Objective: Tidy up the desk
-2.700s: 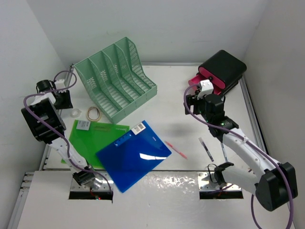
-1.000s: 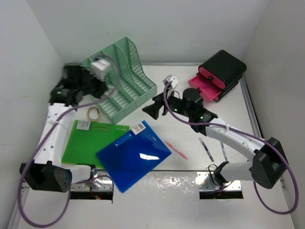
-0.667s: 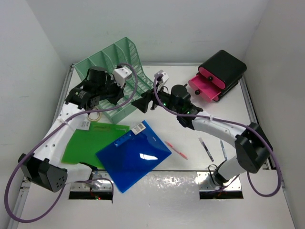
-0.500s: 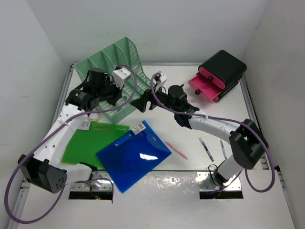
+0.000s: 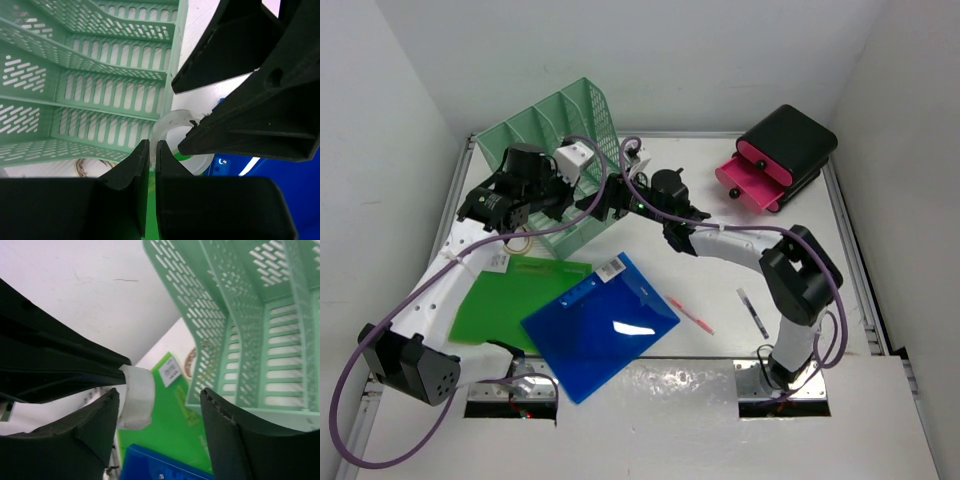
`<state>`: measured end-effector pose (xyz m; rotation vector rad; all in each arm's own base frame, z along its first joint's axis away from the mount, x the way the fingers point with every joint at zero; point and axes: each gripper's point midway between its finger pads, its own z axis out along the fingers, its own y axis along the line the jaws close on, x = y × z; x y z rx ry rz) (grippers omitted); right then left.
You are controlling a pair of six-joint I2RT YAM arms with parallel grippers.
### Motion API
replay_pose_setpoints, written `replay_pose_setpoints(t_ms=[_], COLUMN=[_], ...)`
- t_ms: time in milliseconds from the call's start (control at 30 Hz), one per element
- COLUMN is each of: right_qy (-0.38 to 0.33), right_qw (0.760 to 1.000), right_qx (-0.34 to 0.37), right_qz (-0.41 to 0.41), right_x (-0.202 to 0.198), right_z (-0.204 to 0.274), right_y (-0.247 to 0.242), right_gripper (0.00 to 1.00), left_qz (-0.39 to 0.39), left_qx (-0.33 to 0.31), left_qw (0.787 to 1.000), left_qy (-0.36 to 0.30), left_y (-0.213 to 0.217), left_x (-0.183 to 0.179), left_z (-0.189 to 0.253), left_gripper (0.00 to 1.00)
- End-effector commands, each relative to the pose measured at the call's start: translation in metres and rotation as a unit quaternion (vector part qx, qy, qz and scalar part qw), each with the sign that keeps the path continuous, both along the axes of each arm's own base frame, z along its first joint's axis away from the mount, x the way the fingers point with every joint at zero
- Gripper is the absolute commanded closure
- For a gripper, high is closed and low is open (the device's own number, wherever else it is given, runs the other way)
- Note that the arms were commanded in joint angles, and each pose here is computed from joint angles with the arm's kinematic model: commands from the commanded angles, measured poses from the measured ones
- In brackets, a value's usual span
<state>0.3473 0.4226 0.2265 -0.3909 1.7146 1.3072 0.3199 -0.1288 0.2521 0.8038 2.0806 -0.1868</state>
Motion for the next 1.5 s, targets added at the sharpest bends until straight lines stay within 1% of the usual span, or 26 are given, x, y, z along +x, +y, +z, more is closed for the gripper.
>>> replay_pose_setpoints(t_ms=[0, 33, 100, 133, 167, 267, 300, 333, 367, 467, 500, 567, 600, 633, 667, 700, 733, 767, 800, 833, 900, 1000, 1100, 1133, 1233, 1467], right_qy=[-0.017, -0.021, -0.016, -0.016, -0.016, -0.018, -0.017, -0.02, -0.033, -0.048, -0.052, -0.055, -0.069, -0.075, -0.09, -0.1, -0.119, -0.126, -0.132, -0.137, -0.099, -0.07, -0.068, -0.061, -0.055, -0.036], right_qw=[0.998, 0.998, 0.997, 0.997, 0.997, 0.997, 0.998, 0.998, 0.998, 0.999, 0.999, 0.995, 0.991, 0.98, 0.966, 0.937, 0.903, 0.877, 0.84, 0.807, 0.757, 0.701, 0.665, 0.639, 0.612, 0.55], right_qx=[0.053, 0.062, 0.069, 0.067, 0.066, 0.062, 0.058, 0.055, 0.048, -0.002, -0.017, -0.073, -0.092, -0.16, -0.198, -0.259, -0.342, -0.385, -0.427, -0.492, -0.572, -0.649, -0.677, -0.699, -0.72, -0.78], right_qz=[0.019, 0.026, 0.028, 0.027, 0.027, 0.032, 0.034, 0.035, 0.034, 0.011, 0.001, -0.034, -0.072, -0.094, -0.137, -0.212, -0.232, -0.258, -0.308, -0.295, -0.302, -0.287, -0.307, -0.315, -0.322, -0.296], right_x=[0.0, -0.002, -0.002, -0.003, -0.003, -0.008, -0.01, -0.011, -0.012, -0.005, -0.001, 0.017, 0.029, 0.036, 0.048, 0.066, 0.07, 0.075, 0.084, 0.084, 0.097, 0.118, 0.135, 0.14, 0.153, 0.167], right_z=[0.034, 0.039, 0.04, 0.039, 0.038, 0.037, 0.034, 0.034, 0.036, 0.024, 0.021, 0.002, 0.012, -0.006, 0.0, -0.003, -0.008, -0.007, 0.004, -0.003, -0.01, -0.02, -0.018, -0.023, -0.023, -0.059], right_y=[0.013, 0.015, 0.015, 0.015, 0.014, 0.011, 0.01, 0.009, 0.006, -0.01, -0.017, -0.05, -0.07, -0.093, -0.122, -0.155, -0.183, -0.202, -0.229, -0.247, -0.283, -0.319, -0.339, -0.353, -0.367, -0.386], right_gripper=[0.38, 0.49, 0.62, 0.76, 0.83, 1.0, 1.0, 1.0, 1.0, 1.0, 1.0, 1.0, 1.0, 1.0, 1.0, 1.0, 1.0, 1.0, 1.0, 1.0, 1.0, 1.0, 1.0, 1.0, 1.0, 1.0], left_qz=[0.007, 0.007, 0.008, 0.01, 0.01, 0.012, 0.009, 0.008, 0.007, 0.006, 0.008, 0.043, 0.059, 0.082, 0.092, 0.099, 0.109, 0.113, 0.116, 0.123, 0.125, 0.119, 0.107, 0.111, 0.125, 0.156], left_qx=[-0.012, -0.012, -0.01, -0.009, -0.009, -0.006, -0.005, -0.004, -0.002, -0.002, -0.001, 0.009, 0.011, 0.021, 0.023, 0.024, 0.025, 0.027, 0.028, 0.03, 0.035, 0.033, 0.026, 0.025, 0.029, 0.047], left_qw=[0.999, 0.999, 0.999, 0.999, 0.999, 0.999, 0.999, 0.999, 1.0, 1.0, 1.0, 0.998, 0.997, 0.994, 0.993, 0.992, 0.991, 0.991, 0.991, 0.99, 0.99, 0.992, 0.993, 0.993, 0.991, 0.987], left_qy=[-0.033, -0.033, -0.031, -0.033, -0.033, -0.032, -0.032, -0.03, -0.03, -0.025, -0.027, -0.042, -0.056, -0.066, -0.072, -0.072, -0.068, -0.064, -0.061, -0.057, -0.049, -0.034, -0.033, -0.03, -0.026, -0.013], left_y=[-0.001, -0.001, -0.001, 0.0, 0.0, 0.001, 0.001, 0.001, 0.001, 0.0, 0.002, 0.013, 0.019, 0.03, 0.036, 0.04, 0.048, 0.052, 0.056, 0.062, 0.065, 0.066, 0.063, 0.065, 0.074, 0.096], left_x=[0.006, 0.005, 0.006, 0.006, 0.006, 0.006, 0.007, 0.007, 0.007, 0.006, 0.005, 0.01, 0.012, 0.014, 0.014, 0.015, 0.016, 0.016, 0.017, 0.018, 0.02, 0.019, 0.016, 0.015, 0.014, 0.01], left_z=[0.017, 0.016, 0.015, 0.015, 0.015, 0.014, 0.014, 0.012, 0.012, 0.011, 0.013, 0.019, 0.026, 0.03, 0.033, 0.034, 0.033, 0.03, 0.027, 0.023, 0.011, -0.002, -0.004, -0.006, -0.01, -0.023], left_gripper=[1.0, 1.0, 1.0, 1.0, 1.0, 1.0, 1.0, 0.92, 0.66, 0.3, 0.22, 0.2, 0.19, 0.17, 0.14, 0.13, 0.13, 0.13, 0.13, 0.13, 0.13, 0.13, 0.13, 0.13, 0.13, 0.13])
